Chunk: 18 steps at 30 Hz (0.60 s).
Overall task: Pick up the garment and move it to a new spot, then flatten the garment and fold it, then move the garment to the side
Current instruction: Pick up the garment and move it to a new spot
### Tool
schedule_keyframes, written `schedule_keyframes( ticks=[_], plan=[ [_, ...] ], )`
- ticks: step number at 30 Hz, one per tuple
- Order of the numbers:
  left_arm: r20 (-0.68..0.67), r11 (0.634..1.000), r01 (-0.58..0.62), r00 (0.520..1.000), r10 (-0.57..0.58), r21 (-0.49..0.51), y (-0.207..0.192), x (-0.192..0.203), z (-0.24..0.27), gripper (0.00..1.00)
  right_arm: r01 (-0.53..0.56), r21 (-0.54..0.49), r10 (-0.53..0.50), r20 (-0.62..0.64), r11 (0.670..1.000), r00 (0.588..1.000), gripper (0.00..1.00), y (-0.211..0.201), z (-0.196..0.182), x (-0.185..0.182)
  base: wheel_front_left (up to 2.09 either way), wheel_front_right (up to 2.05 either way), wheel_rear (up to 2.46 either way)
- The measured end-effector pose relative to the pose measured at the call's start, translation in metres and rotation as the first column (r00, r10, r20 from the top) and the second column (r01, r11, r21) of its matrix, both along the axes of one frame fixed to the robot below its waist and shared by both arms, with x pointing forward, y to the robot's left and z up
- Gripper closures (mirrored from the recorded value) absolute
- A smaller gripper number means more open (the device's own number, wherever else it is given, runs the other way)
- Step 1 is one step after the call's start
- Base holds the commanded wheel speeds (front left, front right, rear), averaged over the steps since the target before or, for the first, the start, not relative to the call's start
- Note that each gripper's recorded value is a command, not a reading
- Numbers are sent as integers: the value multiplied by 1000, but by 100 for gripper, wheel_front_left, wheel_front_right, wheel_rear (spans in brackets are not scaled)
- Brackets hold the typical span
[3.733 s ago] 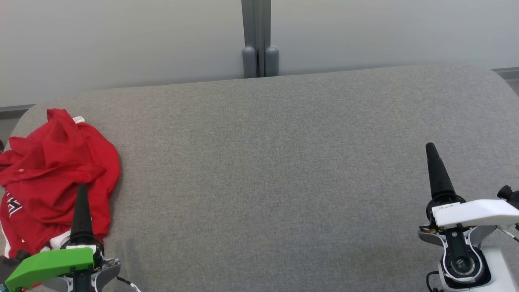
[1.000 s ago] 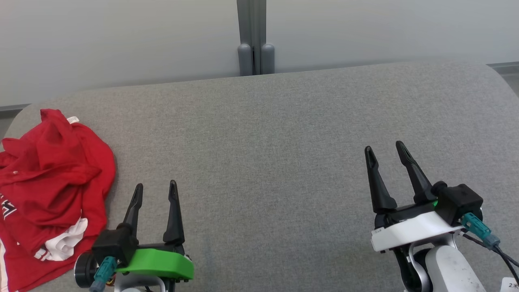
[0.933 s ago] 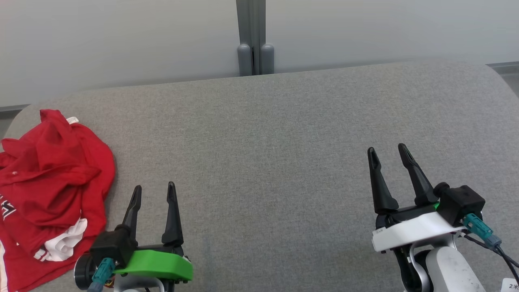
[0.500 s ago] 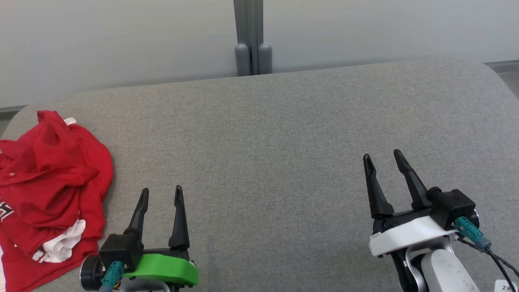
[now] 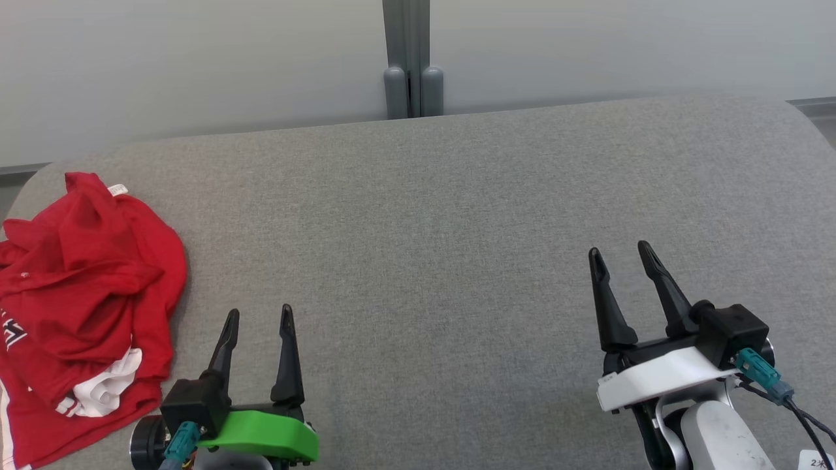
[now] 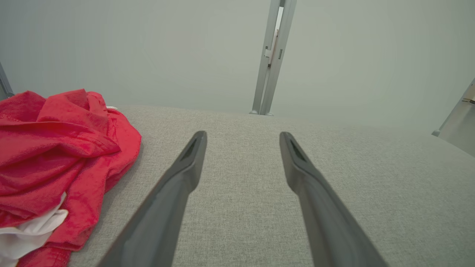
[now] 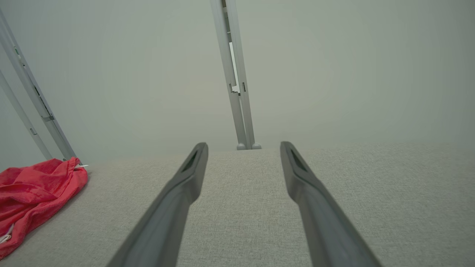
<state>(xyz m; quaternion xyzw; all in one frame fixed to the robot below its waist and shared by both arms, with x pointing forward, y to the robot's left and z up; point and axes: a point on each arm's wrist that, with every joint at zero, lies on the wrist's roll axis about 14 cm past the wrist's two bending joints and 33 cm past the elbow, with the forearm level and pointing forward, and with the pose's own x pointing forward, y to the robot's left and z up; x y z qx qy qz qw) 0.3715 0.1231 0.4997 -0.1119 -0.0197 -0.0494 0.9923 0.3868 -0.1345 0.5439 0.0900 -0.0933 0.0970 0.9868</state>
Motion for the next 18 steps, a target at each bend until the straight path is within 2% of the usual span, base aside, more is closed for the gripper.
schedule_keyframes(
  ticks=[7, 18],
  plan=[
    [-18, 997, -72, 997, 71, -15, 20, -2, -4, 0, -53, 8, 53, -14, 999, 999, 0, 18, -5, 4, 0, 0, 0],
    [-1, 971, -241, 971, 241, -8, 73, -20, 2, 0, -207, 21, 208, -24, 978, 978, 0, 72, -8, 10, 0, 0, 0]
  ],
)
